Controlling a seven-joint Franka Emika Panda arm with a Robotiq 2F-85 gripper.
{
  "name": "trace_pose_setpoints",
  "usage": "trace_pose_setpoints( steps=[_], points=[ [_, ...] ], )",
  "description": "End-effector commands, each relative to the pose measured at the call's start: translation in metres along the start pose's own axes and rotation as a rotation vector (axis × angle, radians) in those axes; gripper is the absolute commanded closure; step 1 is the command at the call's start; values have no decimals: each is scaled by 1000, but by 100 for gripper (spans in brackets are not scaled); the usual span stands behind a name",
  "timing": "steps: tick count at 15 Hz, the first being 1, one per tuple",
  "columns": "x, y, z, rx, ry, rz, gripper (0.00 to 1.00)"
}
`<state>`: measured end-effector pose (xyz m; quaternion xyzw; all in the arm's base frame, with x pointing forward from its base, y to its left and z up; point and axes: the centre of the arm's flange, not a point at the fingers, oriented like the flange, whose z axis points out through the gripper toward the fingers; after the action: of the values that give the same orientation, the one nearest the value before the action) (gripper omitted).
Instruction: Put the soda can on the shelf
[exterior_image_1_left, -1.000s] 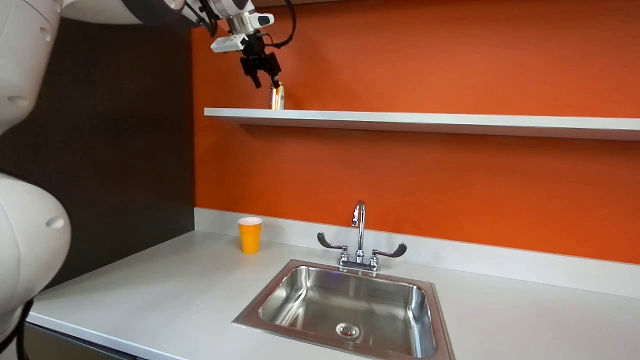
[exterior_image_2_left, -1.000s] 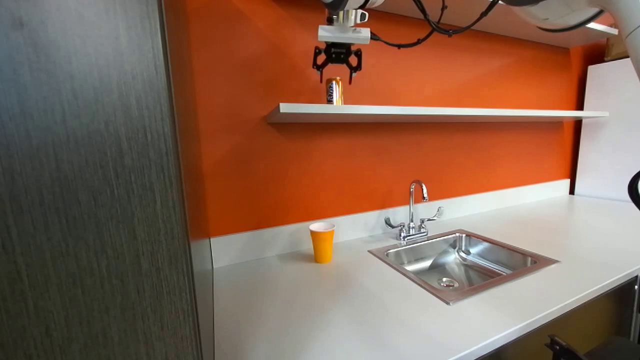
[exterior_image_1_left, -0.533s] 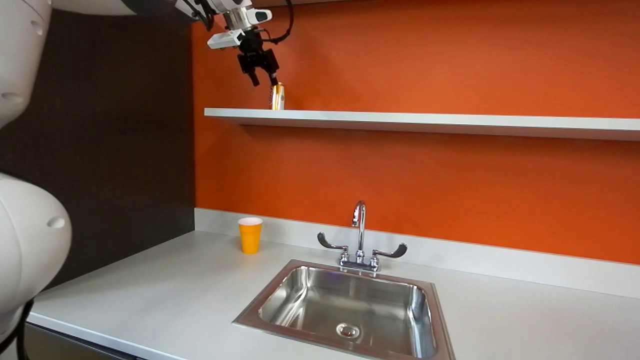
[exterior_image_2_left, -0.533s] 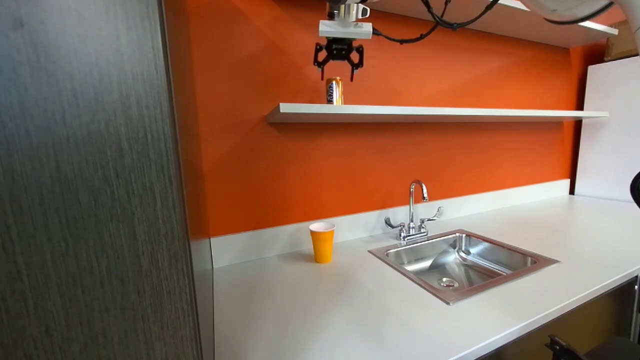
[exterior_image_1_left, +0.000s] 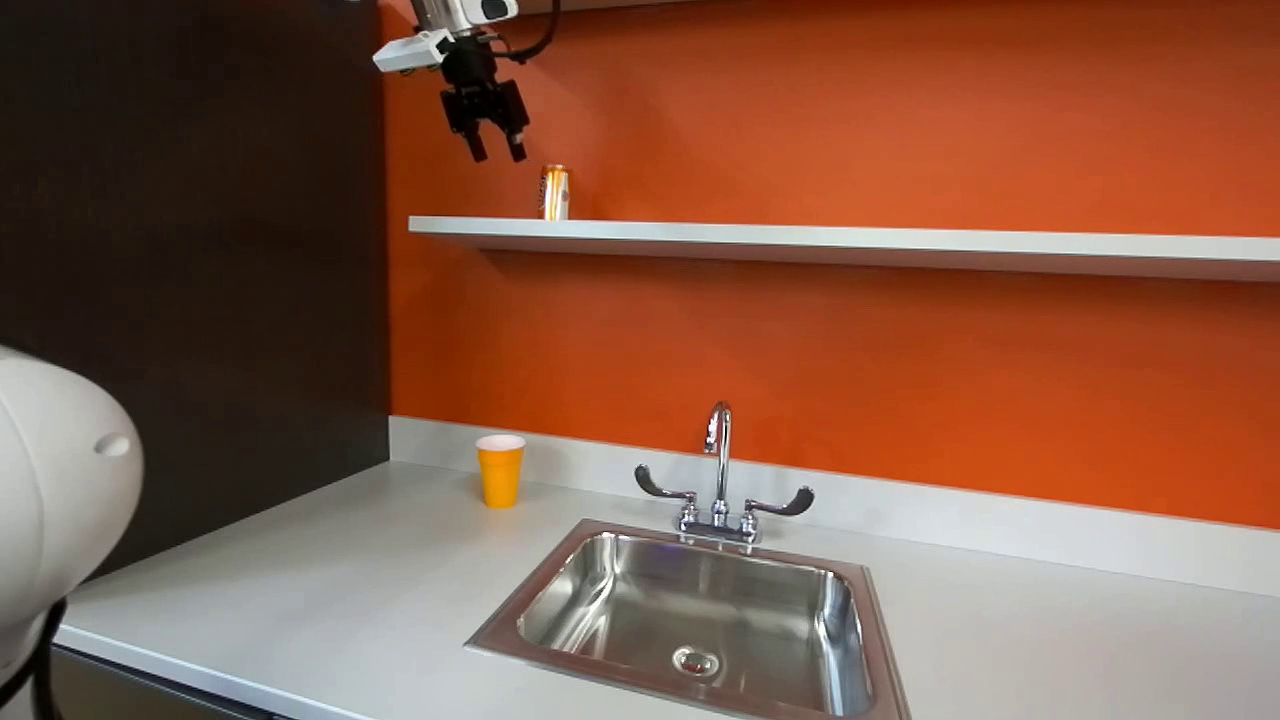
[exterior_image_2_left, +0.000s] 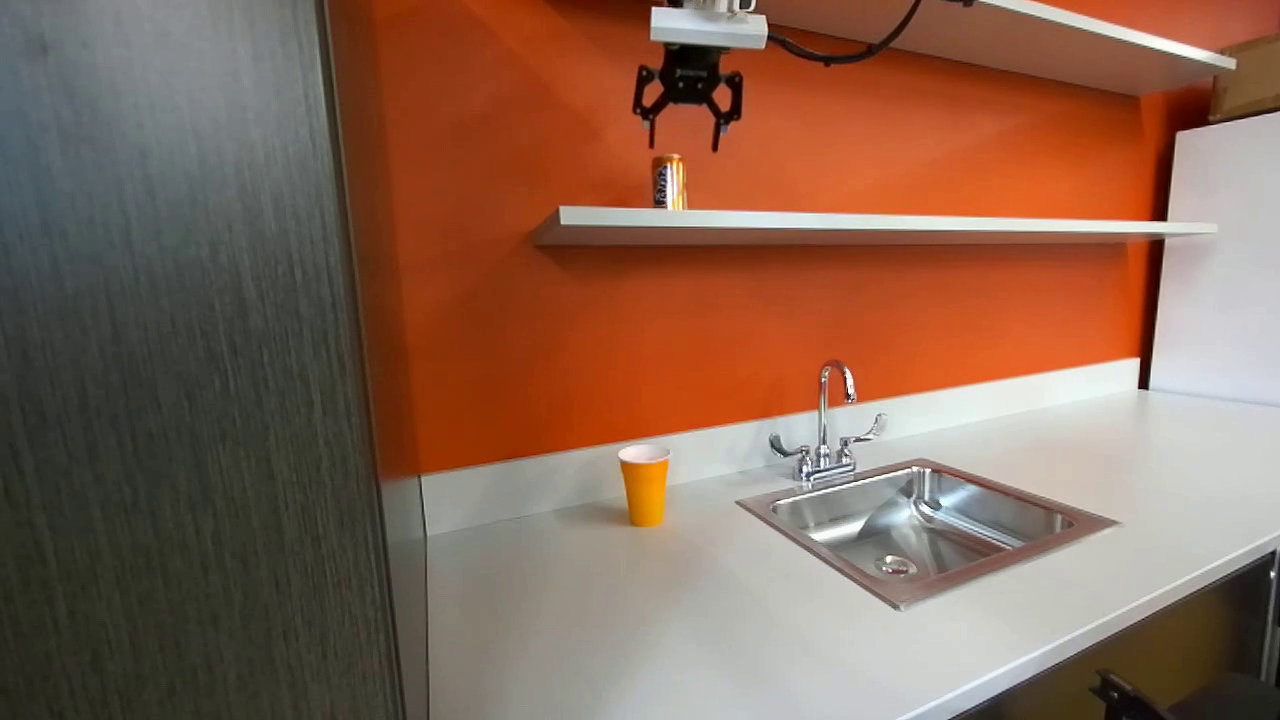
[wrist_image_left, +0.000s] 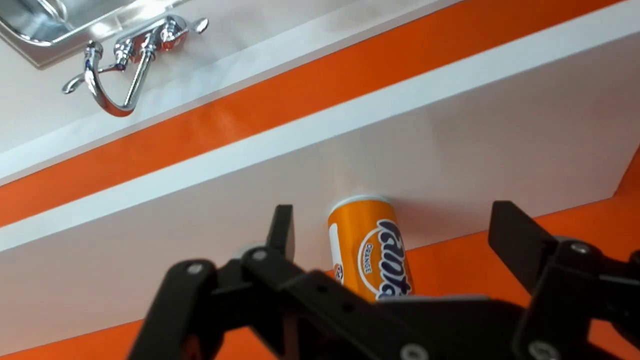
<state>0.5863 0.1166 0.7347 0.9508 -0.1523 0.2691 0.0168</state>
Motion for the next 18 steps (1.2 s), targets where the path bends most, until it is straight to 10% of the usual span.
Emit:
trace_pose_setpoints(
  steps=[1, 18],
  points=[
    [-60, 22, -15, 54, -70, -61, 0],
    [-171, 84, 38, -12, -474, -170, 0]
  ],
)
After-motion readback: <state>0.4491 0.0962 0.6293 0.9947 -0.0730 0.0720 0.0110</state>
